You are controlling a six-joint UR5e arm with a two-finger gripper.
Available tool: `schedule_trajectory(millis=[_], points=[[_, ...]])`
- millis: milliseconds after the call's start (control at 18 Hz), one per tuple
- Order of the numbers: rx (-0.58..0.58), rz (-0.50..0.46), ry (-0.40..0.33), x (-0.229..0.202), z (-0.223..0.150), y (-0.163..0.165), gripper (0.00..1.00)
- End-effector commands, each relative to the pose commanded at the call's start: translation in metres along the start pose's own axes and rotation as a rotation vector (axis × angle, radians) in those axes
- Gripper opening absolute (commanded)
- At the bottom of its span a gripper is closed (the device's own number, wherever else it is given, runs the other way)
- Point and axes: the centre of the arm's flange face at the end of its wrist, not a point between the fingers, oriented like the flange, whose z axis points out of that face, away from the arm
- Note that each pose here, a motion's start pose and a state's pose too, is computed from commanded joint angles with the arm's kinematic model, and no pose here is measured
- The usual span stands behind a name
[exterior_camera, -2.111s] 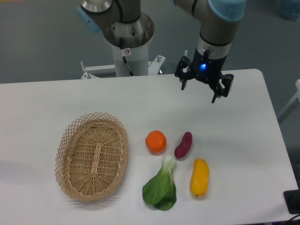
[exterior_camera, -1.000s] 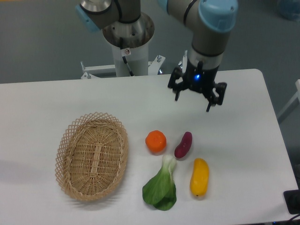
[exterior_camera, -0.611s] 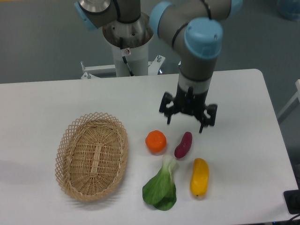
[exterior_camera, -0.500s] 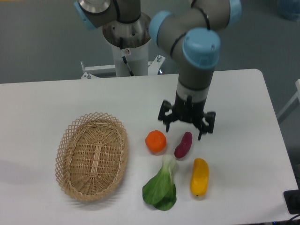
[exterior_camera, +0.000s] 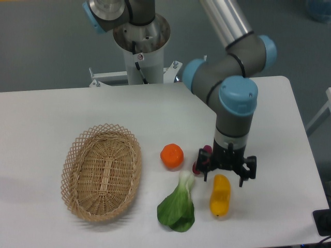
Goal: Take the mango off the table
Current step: 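Move the open gripper down toward the yellow mango, then lower the gripper around the yellow mango and close the fingers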
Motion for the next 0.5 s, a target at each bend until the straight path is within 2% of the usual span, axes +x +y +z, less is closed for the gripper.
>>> schedule_trajectory(millis=[500], points=[[-0.021, 0.032, 0.010, 0.001, 0.040, 0.005, 1.00]])
